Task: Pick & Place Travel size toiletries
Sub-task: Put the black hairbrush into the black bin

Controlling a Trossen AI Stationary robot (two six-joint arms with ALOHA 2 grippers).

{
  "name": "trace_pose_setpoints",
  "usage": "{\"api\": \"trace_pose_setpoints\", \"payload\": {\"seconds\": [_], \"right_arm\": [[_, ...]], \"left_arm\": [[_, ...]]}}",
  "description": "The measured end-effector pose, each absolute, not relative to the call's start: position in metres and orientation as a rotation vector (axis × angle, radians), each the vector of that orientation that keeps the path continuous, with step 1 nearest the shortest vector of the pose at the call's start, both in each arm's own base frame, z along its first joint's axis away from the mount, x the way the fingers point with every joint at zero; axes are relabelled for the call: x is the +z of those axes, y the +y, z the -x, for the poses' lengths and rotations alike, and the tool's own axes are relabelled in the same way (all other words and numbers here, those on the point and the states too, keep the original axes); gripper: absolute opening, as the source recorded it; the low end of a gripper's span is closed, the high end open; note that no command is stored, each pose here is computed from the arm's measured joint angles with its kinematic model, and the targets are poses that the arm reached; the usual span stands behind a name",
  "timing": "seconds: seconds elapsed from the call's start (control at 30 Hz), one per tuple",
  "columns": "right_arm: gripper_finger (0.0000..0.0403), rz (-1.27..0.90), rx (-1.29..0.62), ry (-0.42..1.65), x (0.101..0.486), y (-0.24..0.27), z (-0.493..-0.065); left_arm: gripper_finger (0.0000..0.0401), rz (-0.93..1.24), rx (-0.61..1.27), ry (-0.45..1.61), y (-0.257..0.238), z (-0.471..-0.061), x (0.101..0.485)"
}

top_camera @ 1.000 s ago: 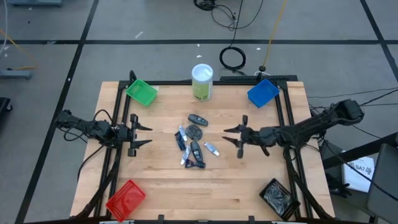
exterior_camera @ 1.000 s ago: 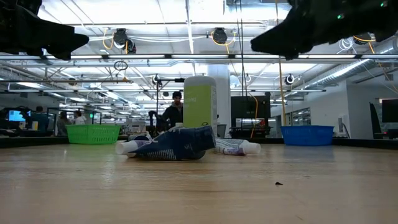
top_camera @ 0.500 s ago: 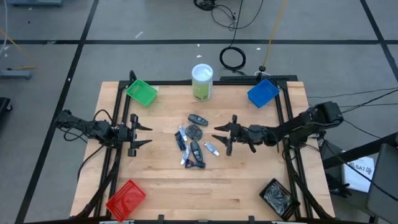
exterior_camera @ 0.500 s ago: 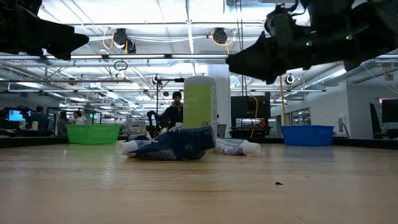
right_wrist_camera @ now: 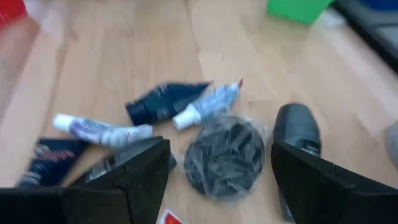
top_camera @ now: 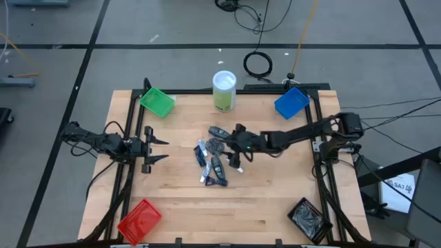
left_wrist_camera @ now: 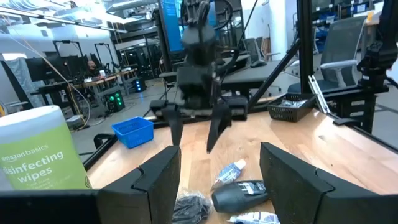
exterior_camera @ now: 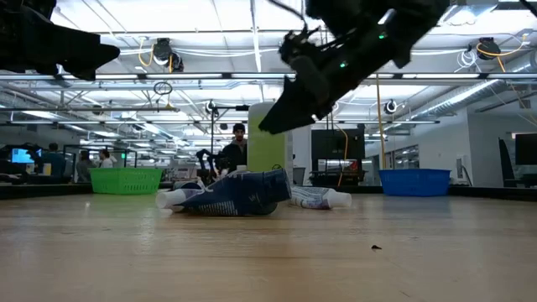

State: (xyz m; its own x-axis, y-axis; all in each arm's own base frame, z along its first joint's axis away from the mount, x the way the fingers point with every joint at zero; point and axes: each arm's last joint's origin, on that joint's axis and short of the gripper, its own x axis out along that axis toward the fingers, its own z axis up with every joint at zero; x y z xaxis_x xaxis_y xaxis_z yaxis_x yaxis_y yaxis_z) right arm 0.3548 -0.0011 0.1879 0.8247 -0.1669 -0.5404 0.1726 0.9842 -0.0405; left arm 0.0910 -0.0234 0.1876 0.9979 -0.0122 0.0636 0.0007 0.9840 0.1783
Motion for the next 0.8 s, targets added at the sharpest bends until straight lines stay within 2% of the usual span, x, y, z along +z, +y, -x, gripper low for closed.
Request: {"api": "trace_pose_setpoints", "payload": {"seconds": [0.2,0.5,0.8], "right_arm": [[0.0257,0.010,-0.126,0.641,0.169,-0.013,-0.371],[0.0254,-0.004,-0.154,0.717,0.137,-0.023,-0.377],[0.0254,-0.014,-0.128,0.713,0.121,-0.022,-0.382]], "left_arm": [[0.0216,-0.182,-0.007,-0.062,-0.023,-0.091,0.187],[0.0216,-0.182,-0.007,-0.062,-0.023,-0.091,0.187],[0.0216,-0.182,-0.007,-0.062,-0.023,-0.091,0.187]]}}
